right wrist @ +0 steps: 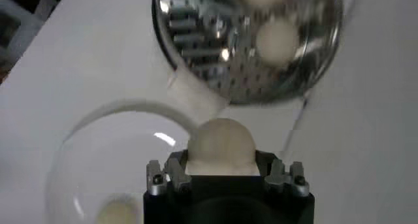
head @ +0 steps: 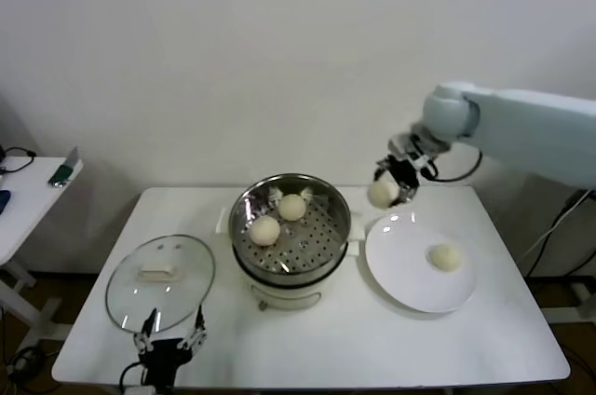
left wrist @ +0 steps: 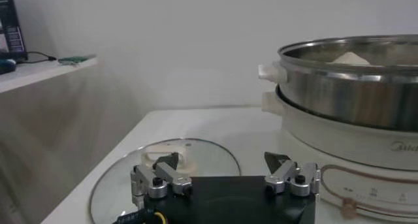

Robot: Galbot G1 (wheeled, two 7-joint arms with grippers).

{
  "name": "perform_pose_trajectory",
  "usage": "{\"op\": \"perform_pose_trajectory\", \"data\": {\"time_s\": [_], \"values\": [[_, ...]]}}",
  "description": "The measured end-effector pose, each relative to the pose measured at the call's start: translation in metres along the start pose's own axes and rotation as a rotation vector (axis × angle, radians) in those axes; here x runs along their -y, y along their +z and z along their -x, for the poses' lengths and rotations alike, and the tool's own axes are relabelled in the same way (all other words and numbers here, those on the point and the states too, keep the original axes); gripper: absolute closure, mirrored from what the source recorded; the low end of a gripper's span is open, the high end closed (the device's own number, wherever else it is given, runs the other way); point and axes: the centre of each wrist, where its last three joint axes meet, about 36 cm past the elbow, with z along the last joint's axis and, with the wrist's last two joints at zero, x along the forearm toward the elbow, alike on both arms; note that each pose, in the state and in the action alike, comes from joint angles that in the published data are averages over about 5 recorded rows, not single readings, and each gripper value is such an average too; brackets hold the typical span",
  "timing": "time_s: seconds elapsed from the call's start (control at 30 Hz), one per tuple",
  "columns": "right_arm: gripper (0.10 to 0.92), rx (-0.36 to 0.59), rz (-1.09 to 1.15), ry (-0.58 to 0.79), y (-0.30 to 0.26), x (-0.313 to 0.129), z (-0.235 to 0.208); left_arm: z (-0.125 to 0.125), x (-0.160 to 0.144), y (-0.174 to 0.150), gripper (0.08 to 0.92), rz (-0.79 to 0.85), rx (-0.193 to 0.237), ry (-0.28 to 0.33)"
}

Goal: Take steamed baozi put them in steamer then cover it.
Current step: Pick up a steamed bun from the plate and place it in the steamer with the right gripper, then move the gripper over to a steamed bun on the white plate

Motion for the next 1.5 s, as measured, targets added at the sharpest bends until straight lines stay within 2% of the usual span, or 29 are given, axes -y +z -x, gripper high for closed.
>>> {"op": "perform_pose_trajectory", "data": {"time_s": [0.2, 0.37, 0.57, 0.9, 1.17, 1.4, 1.5], "values": [[0.335, 0.021, -0.316, -0.024, -0.077, 0.029, -0.001, 0.0, -0.002, -0.001, 0.177, 0.002, 0.002, -0.006], [0.337, 0.029, -0.514, -0.07, -0.123, 0.037, 0.022, 0.0, -0.003, -0.001, 0.177, 0.003, 0.002, -0.009], [0.335, 0.025, -0.656, -0.109, -0.152, 0.037, 0.057, 0.0, -0.004, 0.001, 0.177, 0.004, -0.001, -0.015], [0.338, 0.022, -0.742, -0.132, -0.163, 0.022, 0.116, 0.001, -0.004, 0.003, 0.177, 0.004, -0.006, -0.015], [0.332, 0.024, -0.779, -0.112, -0.172, 0.017, 0.147, 0.002, -0.003, 0.004, 0.177, 0.005, -0.008, -0.012], [0.213, 0.033, -0.787, -0.086, -0.171, 0.015, 0.152, 0.001, -0.003, 0.003, 0.177, 0.005, -0.006, -0.013], [0.201, 0.033, -0.766, -0.08, -0.164, 0.02, 0.143, 0.0, -0.003, 0.002, 0.177, 0.006, -0.005, -0.014]]}}
